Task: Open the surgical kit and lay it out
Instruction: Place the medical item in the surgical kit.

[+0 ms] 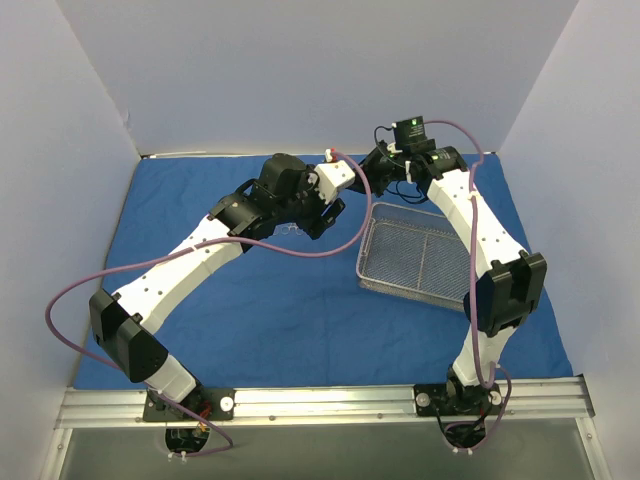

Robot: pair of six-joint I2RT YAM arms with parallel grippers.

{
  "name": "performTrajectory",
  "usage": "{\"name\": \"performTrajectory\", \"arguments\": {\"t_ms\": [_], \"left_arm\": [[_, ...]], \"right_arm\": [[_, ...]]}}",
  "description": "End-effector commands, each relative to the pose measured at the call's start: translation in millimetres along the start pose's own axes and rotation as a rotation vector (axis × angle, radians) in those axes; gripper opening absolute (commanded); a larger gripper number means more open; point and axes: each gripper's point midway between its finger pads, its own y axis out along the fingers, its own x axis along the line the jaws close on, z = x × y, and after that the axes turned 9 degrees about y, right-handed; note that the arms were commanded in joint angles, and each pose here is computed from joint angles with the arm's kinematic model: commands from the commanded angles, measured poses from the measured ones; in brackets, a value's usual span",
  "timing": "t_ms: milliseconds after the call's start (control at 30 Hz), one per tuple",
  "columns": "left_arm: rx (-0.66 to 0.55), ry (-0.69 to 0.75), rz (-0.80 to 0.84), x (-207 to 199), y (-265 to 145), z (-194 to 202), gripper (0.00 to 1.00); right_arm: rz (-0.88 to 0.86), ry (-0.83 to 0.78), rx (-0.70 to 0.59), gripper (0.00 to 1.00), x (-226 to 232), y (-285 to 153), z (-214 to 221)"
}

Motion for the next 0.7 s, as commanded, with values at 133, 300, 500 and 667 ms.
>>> {"name": "performTrajectory", "arguments": {"t_ms": [133,300,500,667], "left_arm": [[-0.084,-0.099,-0.05,23,-17,-38,0.63],[-0.111,-0.111,-0.06,28,-13,-59,0.61],[-0.149,-0.095,-0.017,13,-9,-79,0.61],[-0.13,-0.07,0.016,-3,0,-77,0.62]], "right_arm": [[0.155,-0.132,-0.195,0.0,-3,-37,-15],[0.254,-0.124,-0.239,0.0,-20,-39,-14],[0.308,-0.144,-0.274,0.0,-23,-39,-11],[0.307,-0.144,-0.273,0.0,-22,-37,-6]]}}
